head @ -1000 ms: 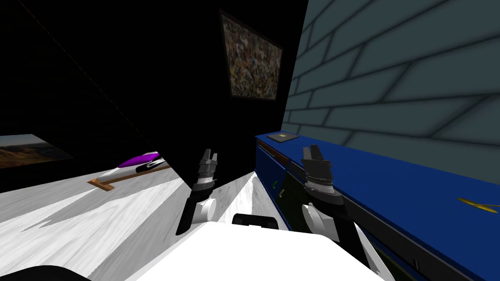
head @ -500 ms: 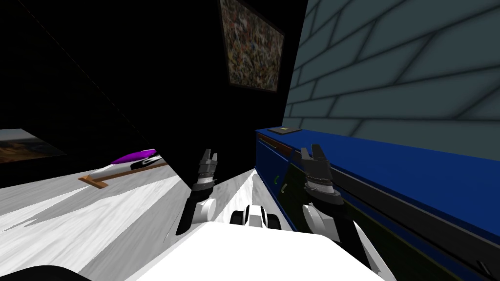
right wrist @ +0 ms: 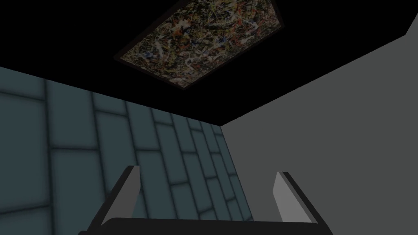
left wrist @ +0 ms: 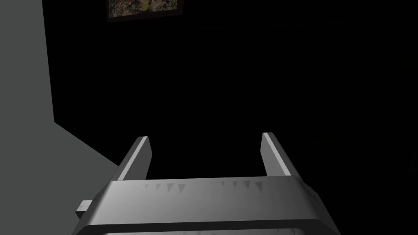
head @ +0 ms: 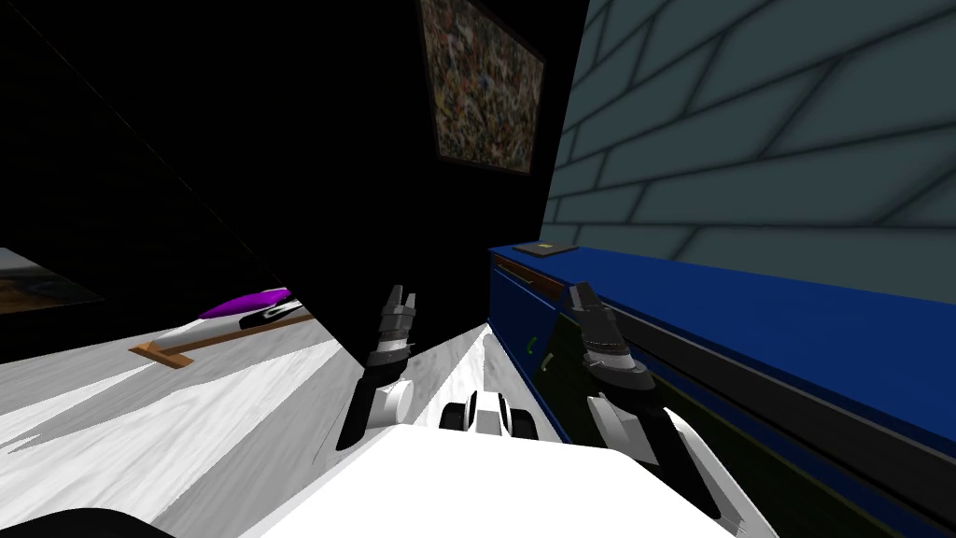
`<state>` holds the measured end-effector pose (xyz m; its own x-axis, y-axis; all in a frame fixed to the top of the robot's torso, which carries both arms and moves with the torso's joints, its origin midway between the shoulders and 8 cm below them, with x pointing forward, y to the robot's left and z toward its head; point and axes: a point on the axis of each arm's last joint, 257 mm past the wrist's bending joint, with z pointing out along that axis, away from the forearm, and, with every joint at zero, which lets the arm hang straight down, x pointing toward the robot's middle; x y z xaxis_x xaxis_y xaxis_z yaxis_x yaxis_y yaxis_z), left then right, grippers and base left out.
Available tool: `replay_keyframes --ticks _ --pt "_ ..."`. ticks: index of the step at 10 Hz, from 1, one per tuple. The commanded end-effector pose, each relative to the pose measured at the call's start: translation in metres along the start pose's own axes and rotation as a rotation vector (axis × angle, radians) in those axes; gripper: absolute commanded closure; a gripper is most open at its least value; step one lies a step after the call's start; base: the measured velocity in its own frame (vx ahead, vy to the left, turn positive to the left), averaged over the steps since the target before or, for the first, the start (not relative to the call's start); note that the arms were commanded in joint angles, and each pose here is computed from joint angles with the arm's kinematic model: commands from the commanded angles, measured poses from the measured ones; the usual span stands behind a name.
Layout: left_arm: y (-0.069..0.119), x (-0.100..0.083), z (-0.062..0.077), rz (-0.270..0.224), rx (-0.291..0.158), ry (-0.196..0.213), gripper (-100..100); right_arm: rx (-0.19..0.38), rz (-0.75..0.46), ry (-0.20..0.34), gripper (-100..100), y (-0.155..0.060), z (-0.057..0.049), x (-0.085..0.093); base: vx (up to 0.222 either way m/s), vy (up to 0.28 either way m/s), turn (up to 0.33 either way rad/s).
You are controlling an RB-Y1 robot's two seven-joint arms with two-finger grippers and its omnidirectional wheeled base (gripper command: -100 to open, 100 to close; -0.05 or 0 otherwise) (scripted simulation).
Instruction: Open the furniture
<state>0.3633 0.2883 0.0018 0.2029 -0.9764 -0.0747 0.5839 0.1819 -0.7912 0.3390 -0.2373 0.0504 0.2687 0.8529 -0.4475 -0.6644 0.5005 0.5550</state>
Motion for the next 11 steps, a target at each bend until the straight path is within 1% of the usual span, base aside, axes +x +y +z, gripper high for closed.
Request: replay_keyframes --ticks 1,6,11 --pt "0.0 0.0 0.0 0.0 0.0 0.0 0 0.002 -0.125 0.095 -100 -0.011 -0.007 0.013 0.07 0.066 -0.046" --pt "0.0 0.0 0.0 0.0 0.0 0.0 0 -0.014 -0.413 0.293 -100 -0.039 -0.024 0.033 0.067 0.084 -0.056" --pt "0.0 0.0 0.0 0.0 0.0 0.0 0 -0.061 -0.74 0.504 -100 -0.078 -0.047 0.044 0.07 0.106 -0.066"
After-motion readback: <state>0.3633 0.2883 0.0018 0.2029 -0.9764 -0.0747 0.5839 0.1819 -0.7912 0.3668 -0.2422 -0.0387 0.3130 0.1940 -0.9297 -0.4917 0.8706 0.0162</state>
